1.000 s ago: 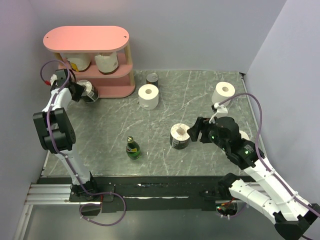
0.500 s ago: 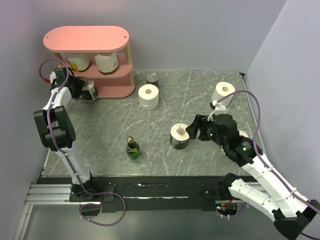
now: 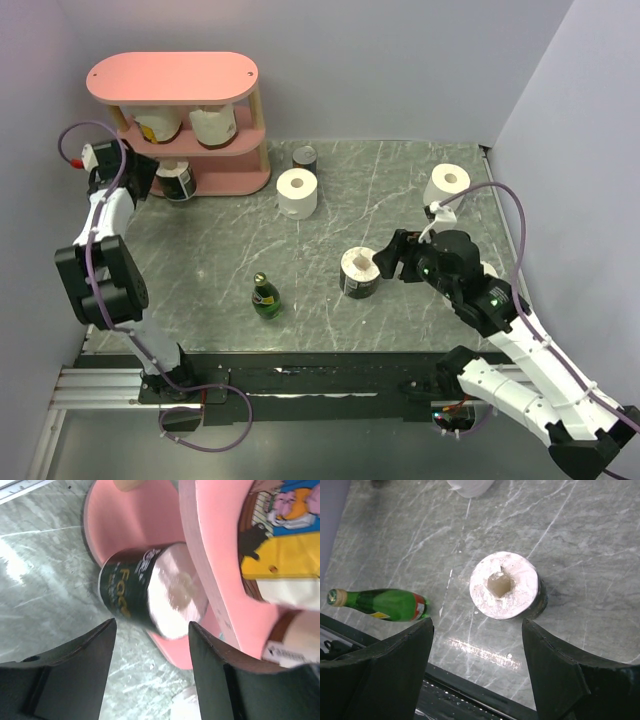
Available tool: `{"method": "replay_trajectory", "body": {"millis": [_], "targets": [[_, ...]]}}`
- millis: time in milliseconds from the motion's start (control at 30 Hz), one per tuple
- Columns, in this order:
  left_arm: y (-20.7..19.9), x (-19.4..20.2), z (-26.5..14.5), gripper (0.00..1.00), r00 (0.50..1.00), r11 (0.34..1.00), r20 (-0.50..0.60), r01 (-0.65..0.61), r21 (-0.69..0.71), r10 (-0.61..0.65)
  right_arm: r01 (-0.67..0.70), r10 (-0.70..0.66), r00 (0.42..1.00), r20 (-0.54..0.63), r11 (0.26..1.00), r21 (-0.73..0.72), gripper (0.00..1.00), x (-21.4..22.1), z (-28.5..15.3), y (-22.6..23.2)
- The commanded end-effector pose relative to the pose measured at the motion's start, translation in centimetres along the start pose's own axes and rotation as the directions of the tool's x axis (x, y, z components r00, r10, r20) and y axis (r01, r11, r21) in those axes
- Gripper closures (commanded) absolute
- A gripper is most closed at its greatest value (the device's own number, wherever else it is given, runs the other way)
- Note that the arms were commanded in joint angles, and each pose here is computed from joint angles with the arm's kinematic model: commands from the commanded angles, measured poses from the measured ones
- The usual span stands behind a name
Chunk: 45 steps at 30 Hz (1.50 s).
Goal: Place and organize the paper towels onto the shelf
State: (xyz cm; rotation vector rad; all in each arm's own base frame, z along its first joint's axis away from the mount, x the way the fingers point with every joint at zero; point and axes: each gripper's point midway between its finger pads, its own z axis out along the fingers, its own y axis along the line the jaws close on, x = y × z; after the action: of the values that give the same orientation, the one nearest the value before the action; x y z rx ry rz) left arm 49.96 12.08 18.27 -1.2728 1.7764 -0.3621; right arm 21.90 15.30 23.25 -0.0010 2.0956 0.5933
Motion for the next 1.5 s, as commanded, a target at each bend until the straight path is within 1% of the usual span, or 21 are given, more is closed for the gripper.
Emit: {"method": "replay_trajectory", "body": {"millis": [0, 67, 100, 167, 200, 267, 300, 367, 400, 433, 500, 533, 633, 800, 867, 1000, 1300, 1467], "targets": [[-1.0, -1.1, -2.2, 0.35, 0.999, 0.997, 0.032, 0.012, 0.075, -0.015, -0.025, 0.029, 0.997, 0.068, 0.998, -0.063, 0.21, -2.0, -1.4, 1.4], [-0.3, -0.7, -2.2, 0.42, 1.000, 0.998, 0.019, 0.018, 0.058, -0.019, -0.029, 0.033, 0.998, 0.062, 0.997, -0.075, 0.21, -1.7, -1.6, 1.5], [0.4, -0.1, -2.1, 0.49, 1.000, 0.999, 0.007, 0.022, 0.047, -0.022, -0.030, 0.035, 0.998, 0.061, 0.997, -0.077, 0.21, -1.7, -1.6, 1.5], [0.7, 0.4, -1.8, 0.56, 0.999, 0.998, 0.003, 0.037, 0.057, -0.037, -0.032, 0.038, 0.997, 0.065, 0.996, -0.085, 0.21, -1.6, -1.9, 1.6], [1.6, 1.2, -1.5, 0.62, 0.999, 0.998, -0.014, 0.045, 0.045, -0.045, -0.033, 0.039, 0.997, 0.066, 0.995, -0.089, 0.21, -1.6, -1.9, 1.6], [2.0, 1.8, -1.0, 0.70, 0.998, 0.997, -0.030, 0.064, 0.047, -0.063, -0.030, 0.037, 0.997, 0.070, 0.995, -0.099, 0.21, -1.7, -2.2, 1.7], [2.1, 2.2, -0.8, 0.76, 0.997, 0.996, -0.043, 0.069, 0.055, -0.067, -0.028, 0.036, 0.997, 0.074, 0.994, -0.101, 0.21, -1.8, -2.3, 1.8], [2.7, 3.0, 0.1, 0.81, 0.994, 0.995, -0.068, 0.090, 0.036, -0.087, -0.024, 0.032, 0.996, 0.080, 0.994, -0.104, 0.21, -1.9, -2.4, 1.8], [2.8, 3.2, 0.3, 0.85, 0.992, 0.995, -0.080, 0.098, 0.030, -0.096, -0.024, 0.033, 0.996, 0.083, 0.994, -0.102, 0.21, -2.0, -2.4, 1.8], [2.8, 3.4, 0.6, 0.86, 0.991, 0.994, -0.087, 0.109, 0.028, -0.107, -0.023, 0.032, 0.996, 0.086, 0.994, -0.103, 0.21, -2.0, -2.5, 1.8], [3.1, 3.7, 1.3, 0.87, 0.988, 0.992, -0.097, 0.121, 0.024, -0.118, -0.021, 0.031, 0.996, 0.089, 0.994, -0.104, 0.21, -2.1, -2.4, 1.8], [2.6, 3.7, 1.4, 0.88, 0.987, 0.990, -0.103, 0.131, 0.047, -0.126, -0.020, 0.029, 0.996, 0.090, 0.995, -0.103, 0.21, -2.1, -2.3, 1.8], [2.3, 3.8, 2.1, 0.87, 0.984, 0.987, -0.110, 0.145, 0.063, -0.138, -0.017, 0.026, 0.996, 0.091, 0.994, -0.105, 0.20, -2.2, -2.2, 1.9], [2.3, 4.2, 3.5, 0.87, 0.979, 0.984, -0.125, 0.168, 0.054, -0.161, -0.006, 0.017, 0.995, 0.100, 0.995, -0.103, 0.20, -2.8, -1.8, 2.1], [1.5, 3.6, 3.7, 0.87, 0.979, 0.979, -0.108, 0.183, 0.092, -0.173, -0.003, 0.013, 0.995, 0.096, 0.995, -0.100, 0.20, -2.8, -1.5, 2.2], [0.9, 3.0, 4.0, 0.86, 0.977, 0.971, -0.085, 0.204, 0.125, -0.194, 0.005, 0.004, 0.996, 0.094, 0.995, -0.096, 0.20, -3.0, -1.0, 2.3], [-0.3, 1.7, 5.7, 0.84, 0.969, 0.956, -0.045, 0.247, 0.155, -0.243, 0.015, -0.008, 0.996, 0.085, 0.996, -0.091, 0.20, -3.0, -0.1, 2.4], [-1.3, 1.2, 6.6, 0.84, 0.965, 0.945, -0.037, 0.261, 0.197, -0.259, 0.012, -0.005, 0.998, 0.068, 0.996, -0.092, 0.20, -2.7, 0.3, 2.4]]}}
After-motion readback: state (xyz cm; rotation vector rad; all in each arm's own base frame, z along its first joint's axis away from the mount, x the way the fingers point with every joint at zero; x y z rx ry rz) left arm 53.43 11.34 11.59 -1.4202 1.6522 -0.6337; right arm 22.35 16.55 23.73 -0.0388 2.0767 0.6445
